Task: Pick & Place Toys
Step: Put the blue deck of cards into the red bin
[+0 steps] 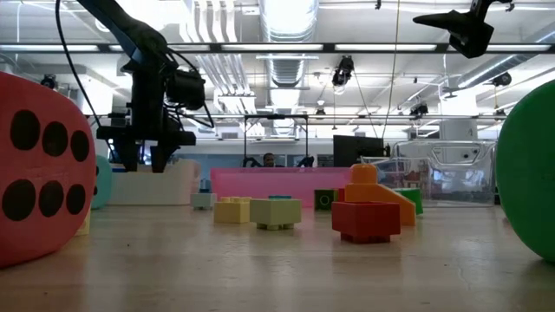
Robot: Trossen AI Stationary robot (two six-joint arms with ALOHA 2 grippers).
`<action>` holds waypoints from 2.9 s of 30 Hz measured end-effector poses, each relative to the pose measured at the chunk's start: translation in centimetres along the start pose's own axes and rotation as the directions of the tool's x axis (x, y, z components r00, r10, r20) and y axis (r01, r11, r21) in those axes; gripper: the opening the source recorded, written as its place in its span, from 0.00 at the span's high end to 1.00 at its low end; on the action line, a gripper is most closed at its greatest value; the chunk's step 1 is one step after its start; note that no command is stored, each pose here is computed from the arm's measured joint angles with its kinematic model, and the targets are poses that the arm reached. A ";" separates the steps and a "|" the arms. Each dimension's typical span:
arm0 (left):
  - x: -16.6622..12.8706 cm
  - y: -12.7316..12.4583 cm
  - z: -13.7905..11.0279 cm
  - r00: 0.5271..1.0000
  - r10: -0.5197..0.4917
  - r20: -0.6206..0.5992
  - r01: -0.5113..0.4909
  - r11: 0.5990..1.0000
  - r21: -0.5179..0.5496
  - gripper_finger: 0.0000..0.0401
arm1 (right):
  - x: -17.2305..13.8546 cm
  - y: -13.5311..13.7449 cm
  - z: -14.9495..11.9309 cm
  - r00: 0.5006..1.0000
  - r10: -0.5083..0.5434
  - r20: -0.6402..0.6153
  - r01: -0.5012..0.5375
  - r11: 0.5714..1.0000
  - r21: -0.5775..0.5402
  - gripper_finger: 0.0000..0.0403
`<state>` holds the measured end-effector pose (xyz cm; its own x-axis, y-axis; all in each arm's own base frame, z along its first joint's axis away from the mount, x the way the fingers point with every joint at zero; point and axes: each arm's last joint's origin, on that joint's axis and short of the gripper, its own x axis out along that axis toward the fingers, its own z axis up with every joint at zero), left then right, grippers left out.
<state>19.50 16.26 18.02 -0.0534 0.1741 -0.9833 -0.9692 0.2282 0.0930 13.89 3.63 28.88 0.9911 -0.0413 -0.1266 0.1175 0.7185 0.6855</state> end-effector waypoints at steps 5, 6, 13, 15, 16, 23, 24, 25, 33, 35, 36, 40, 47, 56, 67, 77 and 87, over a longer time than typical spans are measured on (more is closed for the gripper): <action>-1.0 -0.1 0.4 1.000 -0.012 0.008 0.012 1.000 -0.002 0.31 | 0.0 0.0 0.0 1.000 0.002 0.001 -0.002 1.000 0.001 0.14; -1.4 -0.1 0.5 1.000 -0.014 0.011 0.014 1.000 -0.003 0.31 | 0.0 0.0 0.0 1.000 0.002 0.001 -0.002 1.000 0.007 0.14; -4.7 -0.5 0.9 0.994 -0.054 0.094 0.053 0.999 0.010 0.31 | 0.0 0.0 0.0 1.000 0.004 0.004 -0.005 0.993 0.122 0.14; -5.5 -0.8 0.8 0.990 -0.076 0.117 0.072 0.997 0.038 0.31 | 0.0 0.0 0.0 1.000 0.003 0.002 -0.003 0.993 0.117 0.14; -5.9 -1.0 0.8 0.989 -0.084 0.125 0.079 0.996 0.049 0.31 | 0.0 0.0 0.0 1.000 0.002 0.001 -0.002 0.993 0.117 0.14; -8.2 -3.2 -0.6 0.983 -0.127 0.129 0.102 0.978 0.183 0.31 | 0.0 0.0 0.0 1.000 0.010 -0.011 -0.007 0.965 0.264 0.14; -8.6 -3.7 -1.0 0.981 -0.138 0.133 0.108 0.971 0.211 0.31 | 0.0 0.1 -0.1 0.999 0.022 -0.023 -0.015 0.963 0.269 0.14; -9.1 -4.1 -1.4 0.977 -0.157 0.142 0.120 0.964 0.236 0.31 | 0.0 0.1 -0.1 0.999 0.030 -0.031 -0.021 0.966 0.258 0.14; -13.5 -8.2 -6.4 0.877 -0.431 0.213 0.309 0.844 0.438 0.31 | 0.8 0.2 -1.0 0.979 0.100 -0.179 -0.038 0.945 0.324 0.14; -14.3 -9.0 -7.7 0.836 -0.503 0.217 0.363 0.806 0.467 0.31 | 1.2 0.2 -1.4 0.967 0.112 -0.229 -0.028 0.939 0.343 0.14; -14.5 -9.4 -8.4 0.821 -0.528 0.216 0.381 0.790 0.481 0.31 | 1.4 0.2 -1.6 0.965 0.108 -0.239 -0.018 0.936 0.352 0.14; -15.2 -10.6 -10.3 0.778 -0.595 0.202 0.416 0.729 0.544 0.31 | 2.0 0.2 -1.9 0.964 0.097 -0.248 0.030 0.885 0.465 0.14; -15.5 -11.1 -11.8 0.769 -0.614 0.177 0.418 0.693 0.587 0.31 | 2.9 0.0 -2.6 0.959 0.058 -0.277 0.112 0.823 0.557 0.14; -15.4 -11.0 -11.9 0.773 -0.610 0.174 0.413 0.692 0.593 0.31 | 4.0 1.5 -2.4 0.931 -0.013 -0.364 0.261 0.721 0.642 0.14; -15.5 -11.0 -11.9 0.773 -0.611 0.173 0.411 0.689 0.596 0.31 | 2.7 5.8 -1.7 0.532 -0.500 -0.683 0.812 0.530 0.245 0.14; -15.5 -11.0 -11.9 0.773 -0.611 0.172 0.386 0.667 0.637 0.31 | 2.9 7.1 -5.5 0.376 -0.559 -0.739 0.914 0.357 0.194 0.14; -15.5 -11.0 -12.0 0.771 -0.617 0.155 0.393 0.653 0.648 0.31 | 2.6 6.0 -10.2 0.316 -0.562 -0.764 0.947 0.244 0.212 0.14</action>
<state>28.15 -0.41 30.34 0.5945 0.1419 -0.7915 -0.4980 0.8378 -0.2238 16.54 14.95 25.37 0.1988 0.1136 -0.9734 0.9800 -0.0110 0.1989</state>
